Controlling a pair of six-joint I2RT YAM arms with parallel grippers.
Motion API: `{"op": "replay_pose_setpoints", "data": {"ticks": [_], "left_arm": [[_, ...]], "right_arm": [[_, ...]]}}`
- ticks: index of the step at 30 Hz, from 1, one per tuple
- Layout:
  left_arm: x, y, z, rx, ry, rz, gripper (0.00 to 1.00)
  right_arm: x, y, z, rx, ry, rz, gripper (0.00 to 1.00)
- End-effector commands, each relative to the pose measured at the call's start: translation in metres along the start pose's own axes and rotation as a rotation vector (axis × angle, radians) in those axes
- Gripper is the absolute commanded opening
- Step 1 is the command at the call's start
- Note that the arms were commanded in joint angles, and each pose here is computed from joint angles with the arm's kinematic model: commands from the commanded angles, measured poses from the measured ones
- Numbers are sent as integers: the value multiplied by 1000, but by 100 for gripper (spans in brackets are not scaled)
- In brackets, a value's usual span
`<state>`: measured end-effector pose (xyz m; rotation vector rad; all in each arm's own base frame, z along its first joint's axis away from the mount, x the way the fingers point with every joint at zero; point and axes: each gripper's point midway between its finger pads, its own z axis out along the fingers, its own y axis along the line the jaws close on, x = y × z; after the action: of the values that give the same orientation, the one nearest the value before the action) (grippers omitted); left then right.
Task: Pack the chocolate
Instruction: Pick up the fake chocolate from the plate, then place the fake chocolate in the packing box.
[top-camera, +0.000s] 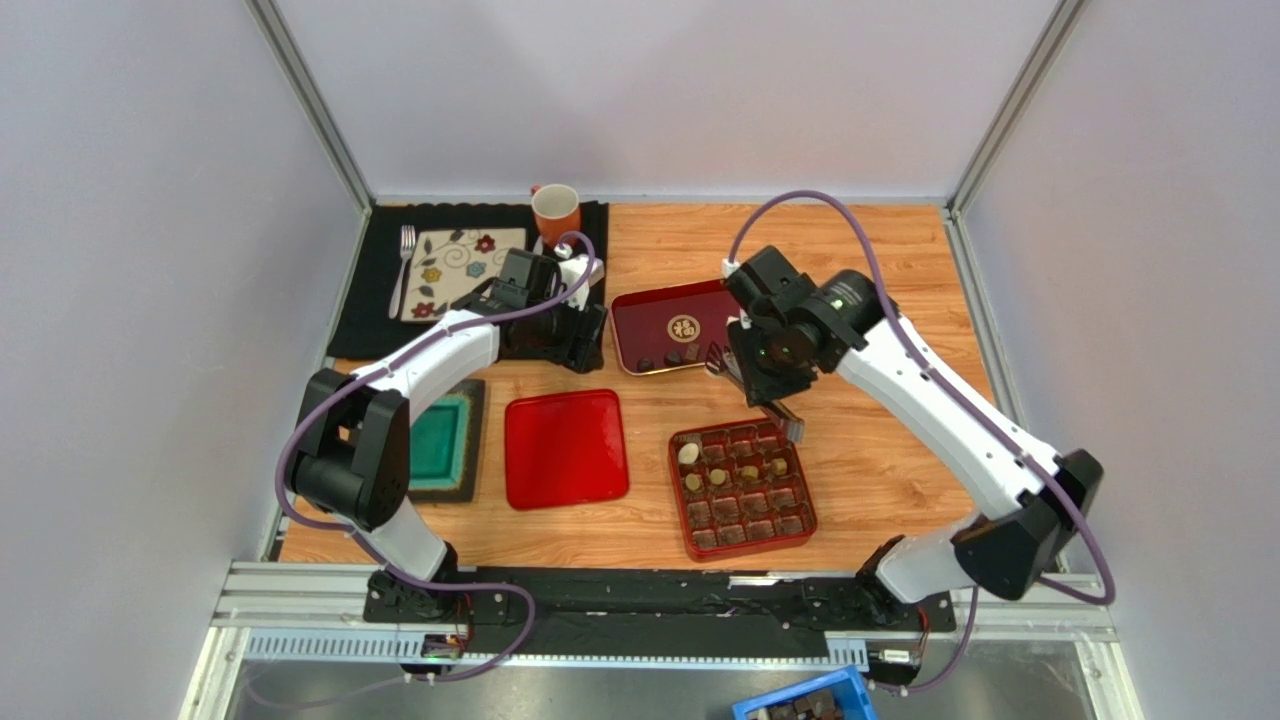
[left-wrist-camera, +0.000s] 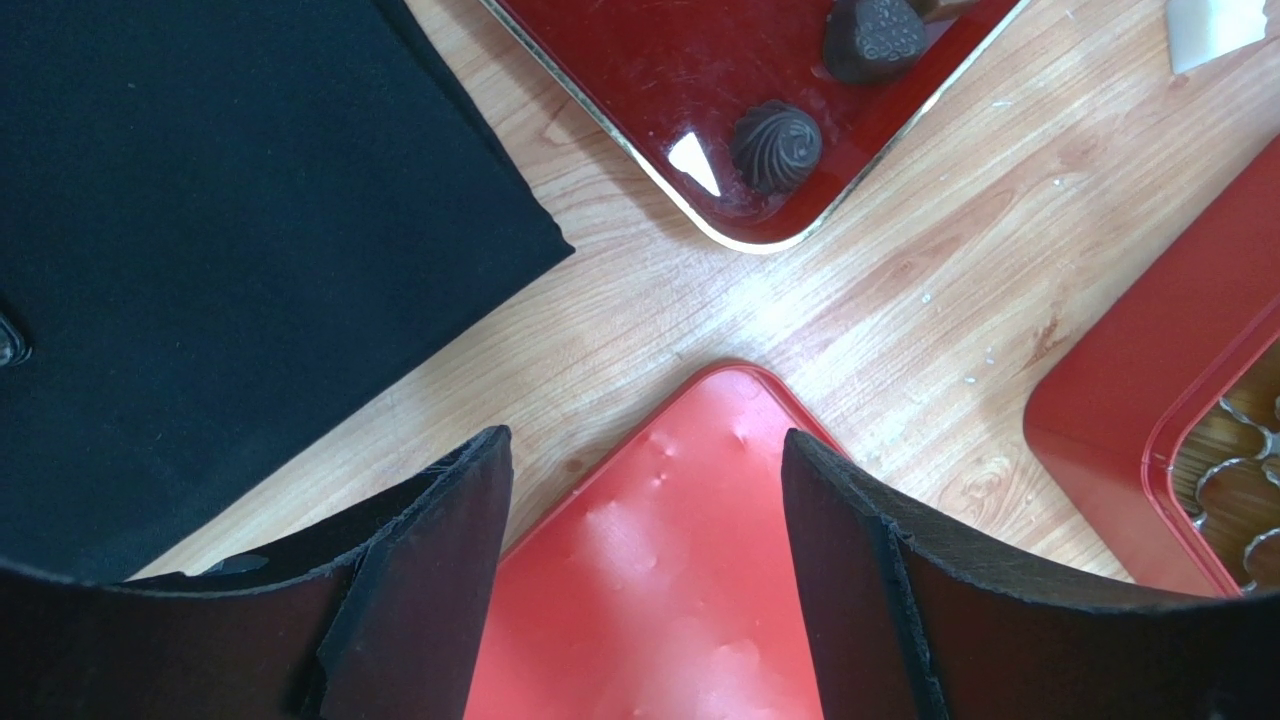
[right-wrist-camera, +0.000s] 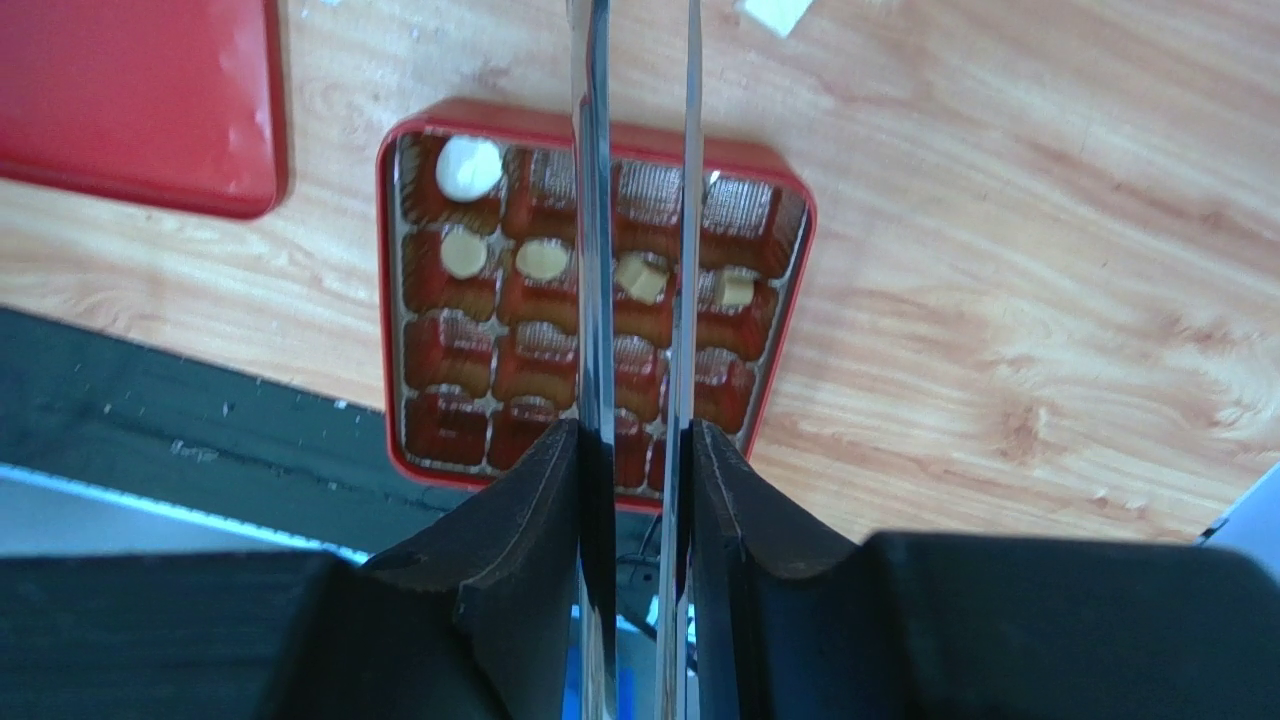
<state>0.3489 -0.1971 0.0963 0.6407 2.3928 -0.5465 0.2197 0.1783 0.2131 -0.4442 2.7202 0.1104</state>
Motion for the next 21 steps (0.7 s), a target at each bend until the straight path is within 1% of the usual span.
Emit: {"op": "replay_pose_setpoints", "data": {"ticks": [1,4,12,18,21], "left_arm": [[-16,0,-12,-13,-45,-5,75],[-15,1,-11,-16,-40,-6,75],[-10,3,-11,-22,-20,6,75],[-9,3,-10,-22,-14,11,75],[-9,2,-11,-21,-15,8,75]], "right_arm": [[27,0,-27,-51,0,49,31],[40,1,-34,-69,16,60,32],[71,6,-34,-102,79,74,32],[87,7,-37,-108,101,74,32],[96,11,-39,-140,125,79,32]]}}
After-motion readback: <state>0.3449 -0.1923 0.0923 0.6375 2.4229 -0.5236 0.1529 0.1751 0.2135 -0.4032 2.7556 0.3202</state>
